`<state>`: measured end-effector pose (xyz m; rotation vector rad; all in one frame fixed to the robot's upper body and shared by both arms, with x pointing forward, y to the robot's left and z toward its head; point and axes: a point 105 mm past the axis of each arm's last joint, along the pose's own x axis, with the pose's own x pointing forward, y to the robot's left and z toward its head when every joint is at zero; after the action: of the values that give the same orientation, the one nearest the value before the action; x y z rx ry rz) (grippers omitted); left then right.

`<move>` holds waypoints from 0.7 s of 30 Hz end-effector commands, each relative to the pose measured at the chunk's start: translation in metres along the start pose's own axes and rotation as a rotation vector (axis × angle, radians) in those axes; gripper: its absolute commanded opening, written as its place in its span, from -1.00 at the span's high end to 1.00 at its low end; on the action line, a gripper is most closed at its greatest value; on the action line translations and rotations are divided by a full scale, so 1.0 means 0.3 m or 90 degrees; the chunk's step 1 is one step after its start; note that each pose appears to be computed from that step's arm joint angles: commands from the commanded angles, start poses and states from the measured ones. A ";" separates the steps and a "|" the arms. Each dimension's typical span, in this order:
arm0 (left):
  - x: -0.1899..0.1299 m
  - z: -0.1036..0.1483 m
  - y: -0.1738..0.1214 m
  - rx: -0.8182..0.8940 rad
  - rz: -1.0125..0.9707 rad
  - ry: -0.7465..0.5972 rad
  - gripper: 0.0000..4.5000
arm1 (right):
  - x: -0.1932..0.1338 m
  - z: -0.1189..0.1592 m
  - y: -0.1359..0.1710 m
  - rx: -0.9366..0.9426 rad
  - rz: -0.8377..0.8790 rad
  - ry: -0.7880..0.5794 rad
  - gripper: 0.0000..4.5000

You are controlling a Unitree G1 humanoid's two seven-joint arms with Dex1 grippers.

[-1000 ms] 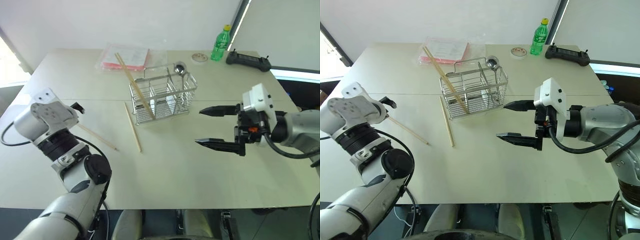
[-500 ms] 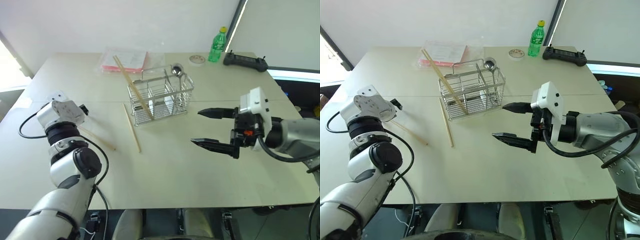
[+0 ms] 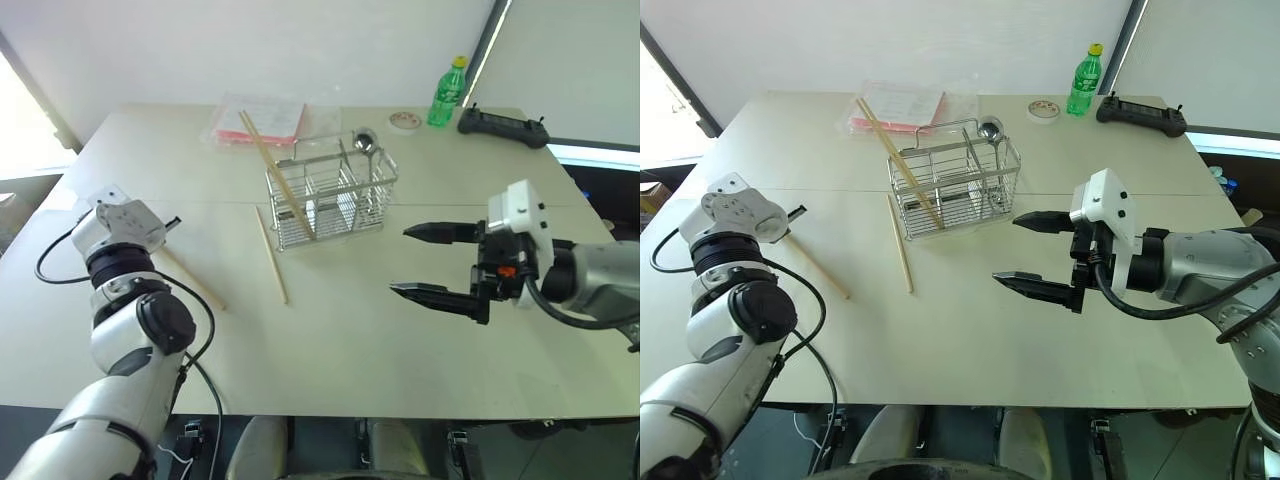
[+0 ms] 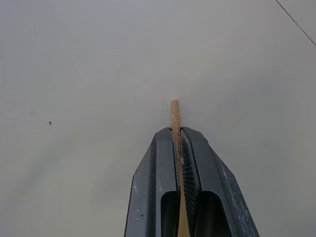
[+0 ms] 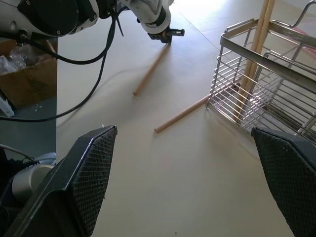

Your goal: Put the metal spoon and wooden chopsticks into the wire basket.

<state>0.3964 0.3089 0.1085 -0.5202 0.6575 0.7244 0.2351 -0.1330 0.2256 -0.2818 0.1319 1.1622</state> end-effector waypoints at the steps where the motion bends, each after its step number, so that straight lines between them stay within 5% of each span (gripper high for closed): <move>1: 0.012 -0.040 -0.014 -0.013 -0.015 0.038 0.98 | -0.012 0.035 0.000 -0.031 -0.002 -0.011 -1.00; 6: -0.046 0.110 -0.074 -0.062 -0.103 -0.052 0.98 | -0.008 0.033 0.000 -0.027 -0.001 -0.014 -1.00; 10: -0.221 0.385 -0.175 -0.122 -0.301 -0.274 0.98 | -0.002 0.034 0.007 -0.022 0.002 -0.019 -1.00; 13: -0.481 0.570 -0.255 -0.051 -0.494 -0.508 0.98 | 0.001 0.034 0.010 -0.015 0.000 -0.024 -1.00; 21: -0.950 0.619 -0.377 0.037 -0.838 -0.701 0.98 | 0.004 0.028 0.015 -0.007 -0.008 -0.027 -1.00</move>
<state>0.4080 0.2546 0.4202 -0.3605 -0.5890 -0.1902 0.2363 -0.1314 0.2253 -0.2490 0.1290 1.1457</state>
